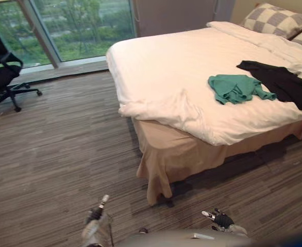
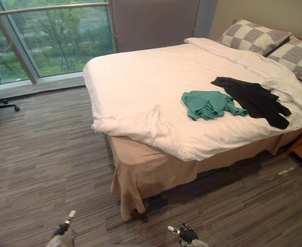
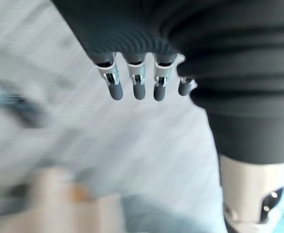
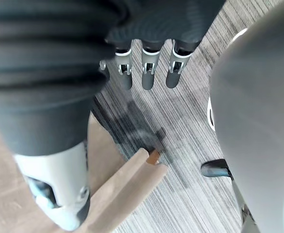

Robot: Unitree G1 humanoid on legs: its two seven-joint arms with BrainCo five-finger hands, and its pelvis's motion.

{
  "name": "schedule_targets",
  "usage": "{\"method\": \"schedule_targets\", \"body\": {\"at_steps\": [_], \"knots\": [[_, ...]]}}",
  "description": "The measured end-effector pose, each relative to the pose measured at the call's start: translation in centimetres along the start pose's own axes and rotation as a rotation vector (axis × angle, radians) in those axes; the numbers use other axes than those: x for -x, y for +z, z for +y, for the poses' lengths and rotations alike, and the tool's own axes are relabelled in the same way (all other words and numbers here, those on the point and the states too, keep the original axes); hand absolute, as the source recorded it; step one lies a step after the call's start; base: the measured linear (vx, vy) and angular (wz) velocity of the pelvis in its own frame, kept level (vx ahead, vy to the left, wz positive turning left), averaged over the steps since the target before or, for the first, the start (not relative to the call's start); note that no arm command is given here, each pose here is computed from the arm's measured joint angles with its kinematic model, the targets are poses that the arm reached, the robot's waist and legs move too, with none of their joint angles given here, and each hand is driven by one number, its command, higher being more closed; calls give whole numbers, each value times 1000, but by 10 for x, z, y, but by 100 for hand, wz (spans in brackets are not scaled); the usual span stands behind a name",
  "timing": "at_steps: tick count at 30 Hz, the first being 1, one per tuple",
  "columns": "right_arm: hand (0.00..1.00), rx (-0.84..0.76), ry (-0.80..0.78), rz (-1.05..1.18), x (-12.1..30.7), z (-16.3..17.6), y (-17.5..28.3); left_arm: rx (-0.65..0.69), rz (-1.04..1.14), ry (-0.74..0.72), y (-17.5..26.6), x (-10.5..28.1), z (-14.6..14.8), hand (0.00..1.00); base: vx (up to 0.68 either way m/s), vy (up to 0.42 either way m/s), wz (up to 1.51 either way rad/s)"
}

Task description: Tidy the bed and pick cloth on bed and put in laundry

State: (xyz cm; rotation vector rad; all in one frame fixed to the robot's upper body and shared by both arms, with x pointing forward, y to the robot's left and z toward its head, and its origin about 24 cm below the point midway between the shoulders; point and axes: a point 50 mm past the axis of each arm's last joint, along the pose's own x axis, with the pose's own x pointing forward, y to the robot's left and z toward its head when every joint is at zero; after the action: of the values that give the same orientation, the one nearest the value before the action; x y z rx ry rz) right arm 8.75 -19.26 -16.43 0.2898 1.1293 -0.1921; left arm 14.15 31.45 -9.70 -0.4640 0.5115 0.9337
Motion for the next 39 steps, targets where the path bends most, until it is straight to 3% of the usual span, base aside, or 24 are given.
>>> {"method": "schedule_targets", "body": {"at_steps": [2, 6, 9, 12, 16, 19, 24, 28, 36, 39], "knots": [[0, -57, -18, 4, 1, -6, -1, 12, -180, -31, 49, -8, -10, 0, 25, 16, 10], [0, -119, -35, 3, 2, -9, -2, -32, -543, -170, 143, 0, -58, 0, 78, 17, 2], [0, -178, -30, -6, 1, -5, -2, -178, -771, -307, 188, 24, -105, 0, 168, 12, -12], [0, -199, -35, 3, 1, 0, -6, -335, -980, -451, 211, 59, -158, 0, 110, 24, -9], [0, -203, -50, -3, 1, -1, -5, -527, -1159, -581, 207, 92, -204, 0, 93, 18, -35], [0, -209, -71, 0, 2, -4, -7, -674, -1220, -555, 186, 93, -216, 0, 44, -11, -45], [0, -150, -137, -12, 1, -19, 11, -743, -1214, -551, 154, 111, -267, 0, -52, 1, -25], [0, -131, -106, -151, -6, -1, 69, -755, -1192, -375, 173, 120, -300, 0, -207, -3, -28], [0, -191, -23, -363, 0, 25, 125, -736, -1195, -35, 232, 142, -319, 0, -87, -48, -24], [0, -187, 25, -413, 3, 37, 141, -699, -1181, 13, 244, 151, -323, 0, -3, -25, -10]]}}
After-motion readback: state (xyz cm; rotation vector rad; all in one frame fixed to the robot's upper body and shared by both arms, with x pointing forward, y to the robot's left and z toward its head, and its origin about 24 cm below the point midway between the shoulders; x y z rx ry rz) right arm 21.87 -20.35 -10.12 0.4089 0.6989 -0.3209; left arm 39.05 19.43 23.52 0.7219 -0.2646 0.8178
